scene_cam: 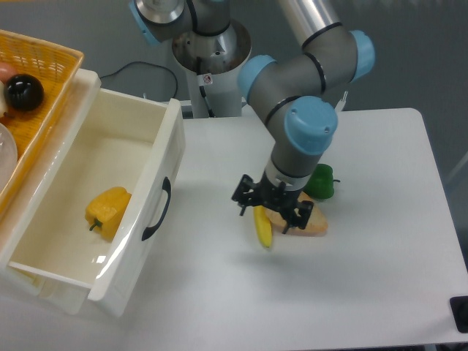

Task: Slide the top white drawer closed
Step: 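Lift the gripper from the bread and move toward the open drawer, then lower the gripper against the front face of the open white drawer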

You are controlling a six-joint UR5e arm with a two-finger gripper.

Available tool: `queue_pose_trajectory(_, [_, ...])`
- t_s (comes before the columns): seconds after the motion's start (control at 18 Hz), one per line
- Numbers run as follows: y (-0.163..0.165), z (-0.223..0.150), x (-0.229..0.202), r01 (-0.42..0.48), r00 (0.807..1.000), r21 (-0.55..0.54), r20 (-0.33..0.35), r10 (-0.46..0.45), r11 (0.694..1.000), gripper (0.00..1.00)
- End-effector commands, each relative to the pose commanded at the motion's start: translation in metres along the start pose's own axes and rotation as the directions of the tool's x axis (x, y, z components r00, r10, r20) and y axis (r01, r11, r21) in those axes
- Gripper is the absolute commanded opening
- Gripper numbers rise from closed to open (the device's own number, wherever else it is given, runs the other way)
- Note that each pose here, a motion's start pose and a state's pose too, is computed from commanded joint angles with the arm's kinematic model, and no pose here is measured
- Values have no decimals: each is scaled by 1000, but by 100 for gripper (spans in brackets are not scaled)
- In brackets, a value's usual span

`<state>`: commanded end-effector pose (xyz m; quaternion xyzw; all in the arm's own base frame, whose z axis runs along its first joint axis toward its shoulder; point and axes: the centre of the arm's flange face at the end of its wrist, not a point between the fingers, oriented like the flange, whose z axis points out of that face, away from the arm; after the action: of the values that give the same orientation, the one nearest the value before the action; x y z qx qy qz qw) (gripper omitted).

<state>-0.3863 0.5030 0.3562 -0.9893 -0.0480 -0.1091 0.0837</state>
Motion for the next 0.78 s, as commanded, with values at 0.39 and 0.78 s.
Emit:
queue_pose_trajectory(0.39, [-14,-14,38,29,997,67,-67,-24,997,47])
queue_pose_trajectory(0.78, [-21,-5,48,20,996,68,-94,-13,997,31])
